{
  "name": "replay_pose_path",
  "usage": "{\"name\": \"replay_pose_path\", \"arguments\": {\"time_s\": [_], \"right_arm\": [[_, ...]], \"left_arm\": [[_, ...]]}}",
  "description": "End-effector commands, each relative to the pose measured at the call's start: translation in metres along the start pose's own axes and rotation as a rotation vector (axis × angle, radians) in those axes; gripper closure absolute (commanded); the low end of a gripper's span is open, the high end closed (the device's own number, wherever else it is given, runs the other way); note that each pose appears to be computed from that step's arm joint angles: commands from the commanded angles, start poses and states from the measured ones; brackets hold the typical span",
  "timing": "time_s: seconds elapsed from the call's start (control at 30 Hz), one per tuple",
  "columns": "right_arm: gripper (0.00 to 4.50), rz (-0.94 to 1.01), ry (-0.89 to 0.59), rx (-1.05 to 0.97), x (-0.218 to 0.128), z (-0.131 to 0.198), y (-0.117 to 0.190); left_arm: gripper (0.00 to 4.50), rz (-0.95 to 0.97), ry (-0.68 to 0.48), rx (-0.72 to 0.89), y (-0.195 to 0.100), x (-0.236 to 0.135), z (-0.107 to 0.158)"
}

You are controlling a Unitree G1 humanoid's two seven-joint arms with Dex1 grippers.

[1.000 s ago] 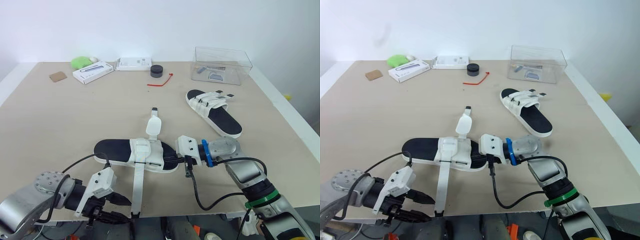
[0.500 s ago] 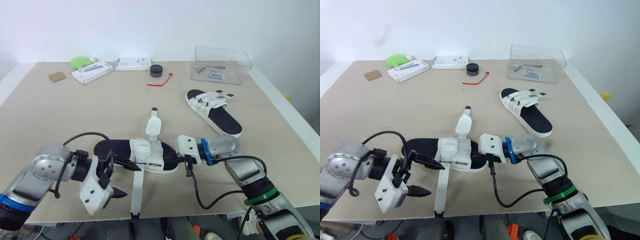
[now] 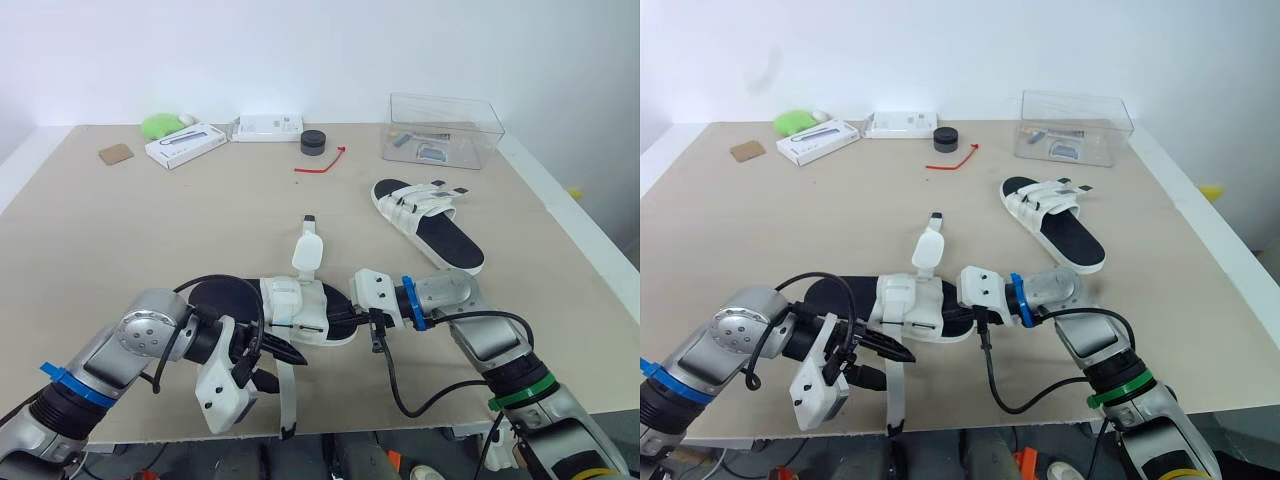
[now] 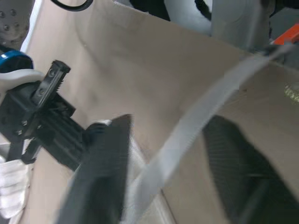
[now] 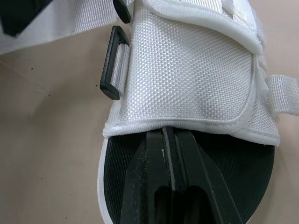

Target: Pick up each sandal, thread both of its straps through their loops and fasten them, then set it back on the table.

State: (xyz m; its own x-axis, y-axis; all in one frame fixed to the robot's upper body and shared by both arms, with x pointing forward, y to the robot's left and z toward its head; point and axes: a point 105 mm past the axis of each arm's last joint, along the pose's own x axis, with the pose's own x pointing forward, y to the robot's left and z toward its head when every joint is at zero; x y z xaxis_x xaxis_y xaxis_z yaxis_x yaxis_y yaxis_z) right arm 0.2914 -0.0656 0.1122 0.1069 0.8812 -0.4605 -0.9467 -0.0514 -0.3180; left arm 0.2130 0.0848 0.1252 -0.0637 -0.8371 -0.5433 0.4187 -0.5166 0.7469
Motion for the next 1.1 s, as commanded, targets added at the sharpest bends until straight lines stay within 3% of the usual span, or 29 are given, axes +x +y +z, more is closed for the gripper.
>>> {"name": "replay_pose_path", "arguments": {"time_s": [0.03,0.1,0.37,0.6,0.8,1.1], "right_arm": [[4.5,-0.002,0.035,0.009,-0.002,-0.007,0.002],[4.5,0.0,0.036,0.008,-0.001,-0.007,0.002],[4.5,-0.002,0.039,0.004,-0.002,-0.008,0.002],[4.5,0.0,0.042,-0.003,-0.002,-0.008,0.002],[4.5,-0.002,0.048,-0.01,-0.003,-0.009,0.001],[4.5,-0.005,0.053,-0.016,-0.004,-0.009,0.003]], "left_arm": [[3.65,0.054,-0.013,-0.015,0.012,-0.003,0.001],[4.36,0.11,-0.025,-0.1,0.019,-0.007,-0.002],[4.36,0.473,-0.155,-0.744,0.053,-0.035,-0.026],[4.36,0.597,-0.345,-1.165,0.056,-0.044,-0.036],[4.36,0.668,-0.404,-1.303,0.059,-0.053,-0.049],[4.36,0.747,-0.415,-1.371,0.061,-0.055,-0.067]]}}
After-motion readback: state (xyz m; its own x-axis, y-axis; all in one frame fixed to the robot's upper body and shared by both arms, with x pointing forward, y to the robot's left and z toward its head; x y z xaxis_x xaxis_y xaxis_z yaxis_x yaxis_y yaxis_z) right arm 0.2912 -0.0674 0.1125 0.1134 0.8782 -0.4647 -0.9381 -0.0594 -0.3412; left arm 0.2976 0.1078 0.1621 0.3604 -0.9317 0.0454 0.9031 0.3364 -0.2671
